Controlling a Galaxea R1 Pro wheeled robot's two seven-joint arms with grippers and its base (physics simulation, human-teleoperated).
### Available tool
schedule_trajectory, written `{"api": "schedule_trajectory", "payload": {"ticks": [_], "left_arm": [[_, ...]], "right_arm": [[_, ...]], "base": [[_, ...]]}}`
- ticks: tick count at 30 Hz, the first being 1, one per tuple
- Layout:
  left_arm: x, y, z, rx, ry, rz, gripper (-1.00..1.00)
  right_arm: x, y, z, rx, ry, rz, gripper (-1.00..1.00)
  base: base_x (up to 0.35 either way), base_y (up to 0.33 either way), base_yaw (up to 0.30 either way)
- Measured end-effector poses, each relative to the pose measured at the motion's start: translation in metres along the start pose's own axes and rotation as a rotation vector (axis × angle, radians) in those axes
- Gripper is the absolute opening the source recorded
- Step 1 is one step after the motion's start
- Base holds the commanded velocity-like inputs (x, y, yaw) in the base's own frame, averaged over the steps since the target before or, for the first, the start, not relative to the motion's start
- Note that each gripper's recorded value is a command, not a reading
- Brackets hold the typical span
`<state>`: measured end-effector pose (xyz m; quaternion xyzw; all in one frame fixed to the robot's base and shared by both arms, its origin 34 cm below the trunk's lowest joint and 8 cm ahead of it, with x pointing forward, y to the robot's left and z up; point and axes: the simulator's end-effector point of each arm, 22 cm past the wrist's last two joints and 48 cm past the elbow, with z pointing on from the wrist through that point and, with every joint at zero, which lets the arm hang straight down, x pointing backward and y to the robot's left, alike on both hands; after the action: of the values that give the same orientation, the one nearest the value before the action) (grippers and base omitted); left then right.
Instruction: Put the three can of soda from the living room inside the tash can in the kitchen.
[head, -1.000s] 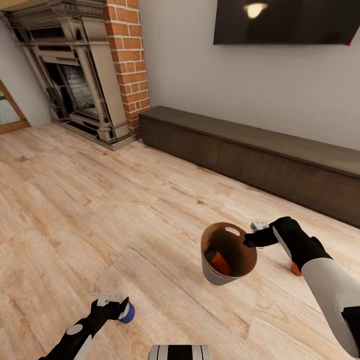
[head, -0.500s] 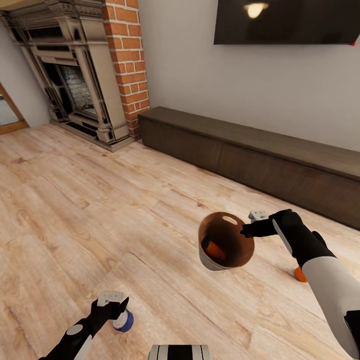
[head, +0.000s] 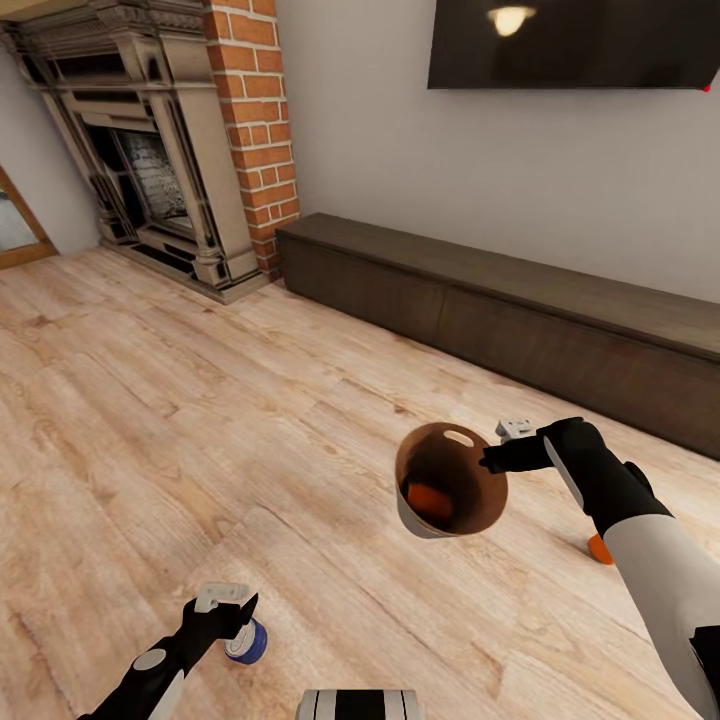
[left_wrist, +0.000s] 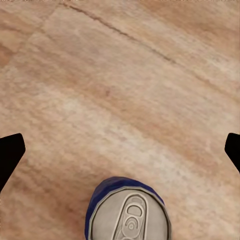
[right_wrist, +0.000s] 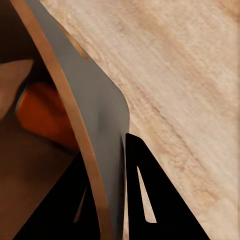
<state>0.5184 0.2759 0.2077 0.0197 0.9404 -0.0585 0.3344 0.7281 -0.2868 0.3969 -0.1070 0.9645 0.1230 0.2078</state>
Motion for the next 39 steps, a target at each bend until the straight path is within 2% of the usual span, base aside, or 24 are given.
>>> {"api": "schedule_trajectory", "payload": {"ticks": [7, 11, 24, 28, 30, 32, 36, 39], "left_arm": [[0.001, 0.000, 0.000, 0.000, 0.001, 0.001, 1.00], [0.008, 0.000, 0.002, 0.000, 0.016, -0.001, 1.00], [0.036, 0.000, 0.010, 0.001, 0.070, -0.006, 1.00], [0.036, 0.000, 0.010, 0.000, 0.068, -0.007, 1.00], [0.036, 0.000, 0.010, 0.001, 0.067, -0.006, 1.00], [0.036, 0.000, 0.010, 0.001, 0.067, -0.006, 1.00], [0.036, 0.000, 0.010, 0.001, 0.068, -0.006, 1.00], [0.036, 0.000, 0.010, 0.001, 0.068, -0.006, 1.00]], "right_arm": [[0.001, 0.000, -0.001, -0.004, 0.003, 0.006, -1.00], [0.020, 0.000, 0.003, -0.003, 0.090, 0.059, -1.00], [0.032, -0.013, 0.023, 0.015, 0.128, 0.065, -1.00], [0.009, -0.011, 0.013, 0.021, 0.076, 0.038, -1.00], [-0.014, -0.008, 0.000, 0.017, 0.009, 0.028, -1.00], [-0.016, -0.004, -0.002, -0.003, 0.003, 0.042, -1.00], [-0.031, -0.010, -0.012, 0.032, -0.037, 0.010, -1.00], [-0.034, -0.005, -0.014, 0.014, -0.047, 0.017, -1.00]], "base": [[0.000, 0.000, 0.000], [0.000, 0.000, 0.000], [0.000, 0.000, 0.000], [0.000, 0.000, 0.000], [0.000, 0.000, 0.000], [0.000, 0.000, 0.000], [0.000, 0.000, 0.000], [0.000, 0.000, 0.000]]}}
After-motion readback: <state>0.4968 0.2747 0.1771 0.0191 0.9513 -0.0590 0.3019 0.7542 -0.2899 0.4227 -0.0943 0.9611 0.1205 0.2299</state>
